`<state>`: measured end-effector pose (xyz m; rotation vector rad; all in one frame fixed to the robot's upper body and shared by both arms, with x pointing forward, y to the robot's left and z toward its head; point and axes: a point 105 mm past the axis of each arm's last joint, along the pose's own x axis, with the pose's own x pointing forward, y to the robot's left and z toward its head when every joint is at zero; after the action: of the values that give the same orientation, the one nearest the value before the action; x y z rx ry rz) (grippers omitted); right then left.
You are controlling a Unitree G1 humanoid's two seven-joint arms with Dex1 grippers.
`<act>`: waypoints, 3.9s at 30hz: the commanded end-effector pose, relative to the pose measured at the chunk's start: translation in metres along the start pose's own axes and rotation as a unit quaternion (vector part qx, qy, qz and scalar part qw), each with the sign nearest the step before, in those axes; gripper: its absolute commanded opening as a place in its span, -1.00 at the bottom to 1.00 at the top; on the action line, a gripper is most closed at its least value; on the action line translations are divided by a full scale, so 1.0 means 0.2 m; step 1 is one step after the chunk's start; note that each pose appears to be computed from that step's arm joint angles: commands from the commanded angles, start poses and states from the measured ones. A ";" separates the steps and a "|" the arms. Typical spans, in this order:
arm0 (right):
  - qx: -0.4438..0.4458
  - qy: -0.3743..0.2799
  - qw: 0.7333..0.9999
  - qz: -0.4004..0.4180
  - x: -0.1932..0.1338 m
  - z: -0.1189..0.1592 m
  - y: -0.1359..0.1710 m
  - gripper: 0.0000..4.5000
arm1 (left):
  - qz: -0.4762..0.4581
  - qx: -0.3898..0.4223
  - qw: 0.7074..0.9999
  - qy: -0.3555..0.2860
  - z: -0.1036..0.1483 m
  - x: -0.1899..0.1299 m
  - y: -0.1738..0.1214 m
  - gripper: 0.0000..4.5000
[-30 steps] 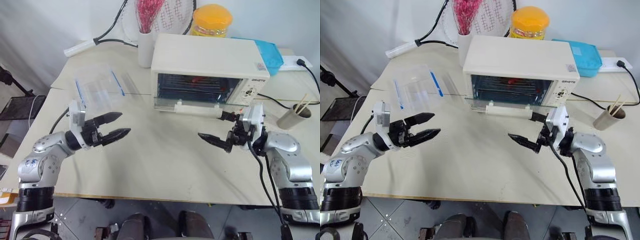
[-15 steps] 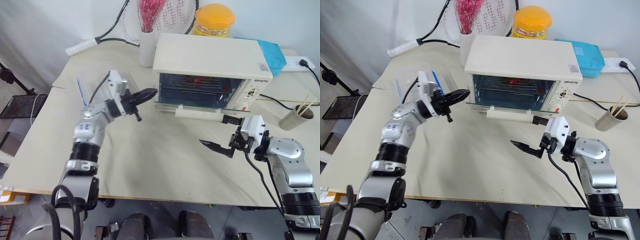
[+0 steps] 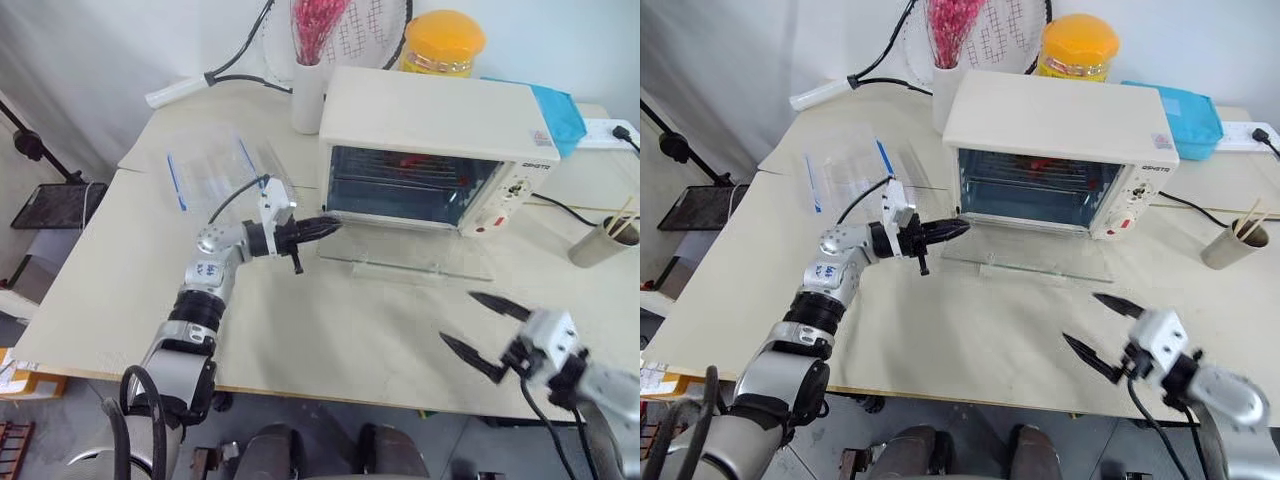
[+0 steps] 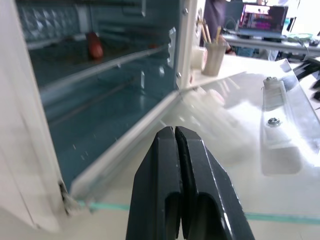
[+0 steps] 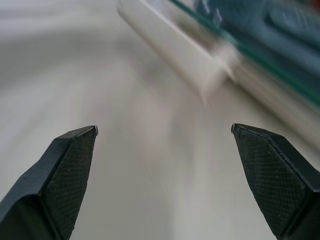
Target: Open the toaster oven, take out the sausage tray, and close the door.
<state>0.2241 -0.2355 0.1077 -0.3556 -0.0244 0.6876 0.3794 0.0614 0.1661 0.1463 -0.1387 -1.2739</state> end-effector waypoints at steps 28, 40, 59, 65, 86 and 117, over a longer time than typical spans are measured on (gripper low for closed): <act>-0.372 0.002 0.912 -0.174 0.99 0.54 -0.32 1.00 | 0.105 0.022 0.994 -0.025 0.09 -0.46 -0.17 0.50; -0.421 0.019 0.882 -0.212 1.10 0.56 -0.41 0.26 | 0.112 0.005 0.993 -0.039 0.08 -0.48 -0.20 1.00; -0.463 -0.028 0.858 -0.220 1.09 0.70 -0.39 -0.98 | 0.067 0.022 0.991 -0.117 0.30 -0.05 0.12 1.00; -0.482 -0.047 0.855 -0.186 1.04 0.72 -0.30 -0.98 | 0.077 0.025 0.988 -0.130 0.35 -0.04 0.16 1.00; -0.473 0.010 0.875 -0.107 0.63 0.49 0.10 -0.98 | 0.095 -0.246 0.963 -0.061 0.27 -0.37 0.02 1.00; -0.496 -0.062 0.865 0.033 0.67 0.56 0.17 -0.98 | 0.074 -0.589 0.802 -0.070 0.19 -0.34 -0.11 -1.00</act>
<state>0.2917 -0.0898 0.1819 -1.3652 -0.5016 0.7348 0.3369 0.1149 0.1872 -1.0082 0.5559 -0.9816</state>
